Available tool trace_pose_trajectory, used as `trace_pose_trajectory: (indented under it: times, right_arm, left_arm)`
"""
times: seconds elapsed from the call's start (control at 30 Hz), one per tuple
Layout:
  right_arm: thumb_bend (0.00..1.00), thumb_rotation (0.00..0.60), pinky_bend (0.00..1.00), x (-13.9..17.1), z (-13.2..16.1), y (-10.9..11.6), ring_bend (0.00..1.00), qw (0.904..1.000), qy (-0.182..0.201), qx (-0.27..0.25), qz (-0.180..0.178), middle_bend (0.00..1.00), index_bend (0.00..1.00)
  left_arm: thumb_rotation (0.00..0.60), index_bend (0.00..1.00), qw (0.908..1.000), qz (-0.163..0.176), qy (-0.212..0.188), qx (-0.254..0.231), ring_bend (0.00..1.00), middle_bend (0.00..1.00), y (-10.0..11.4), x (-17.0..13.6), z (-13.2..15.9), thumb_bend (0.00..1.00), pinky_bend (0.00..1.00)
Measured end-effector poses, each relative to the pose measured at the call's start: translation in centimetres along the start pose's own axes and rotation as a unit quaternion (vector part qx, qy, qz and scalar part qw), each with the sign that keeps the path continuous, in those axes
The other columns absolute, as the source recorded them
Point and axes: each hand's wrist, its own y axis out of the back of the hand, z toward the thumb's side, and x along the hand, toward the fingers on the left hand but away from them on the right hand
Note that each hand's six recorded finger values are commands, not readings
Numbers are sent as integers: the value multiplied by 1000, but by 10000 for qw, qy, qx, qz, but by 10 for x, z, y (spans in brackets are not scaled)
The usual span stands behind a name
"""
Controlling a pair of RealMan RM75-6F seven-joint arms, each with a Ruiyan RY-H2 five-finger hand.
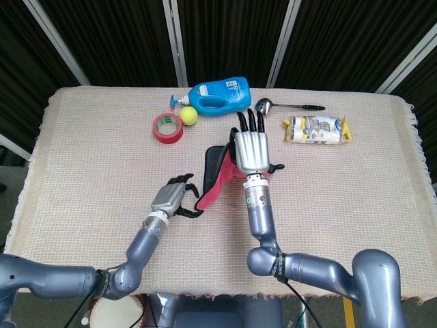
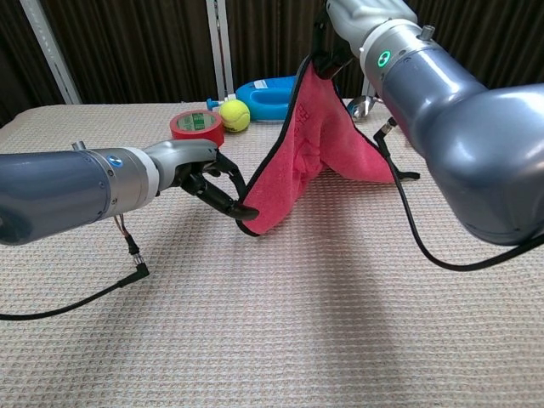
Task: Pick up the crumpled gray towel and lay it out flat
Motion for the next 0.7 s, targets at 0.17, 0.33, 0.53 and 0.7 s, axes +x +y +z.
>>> trace_pose_trajectory:
  times: [0.17,0.33,0.53,0.7]
  right_arm:
    - [559,600,36,1,-2,0,8,10000,5,28,-1,173,599]
    - [559,600,36,2,-3,1,8,10000,19,13,-7,174,600]
    - [559,600,36,3,-5,3,8,10000,6,9,-17,174,599]
    - [560,600,36,4,-8,3,8,10000,-4,24,-14,174,599]
  left_arm:
    - [600,474,10000,29,-15,13,0,33,-3,2,3,258,19]
    - [600,524,9999,138,-21,49,0,36,-1,5,3,339,19]
    - [600,562,9998,191,27,70,0,37,0,8,-3,356,19]
    - [600,577,9996,243,20,138,0,39,3,10,-5,398,19]
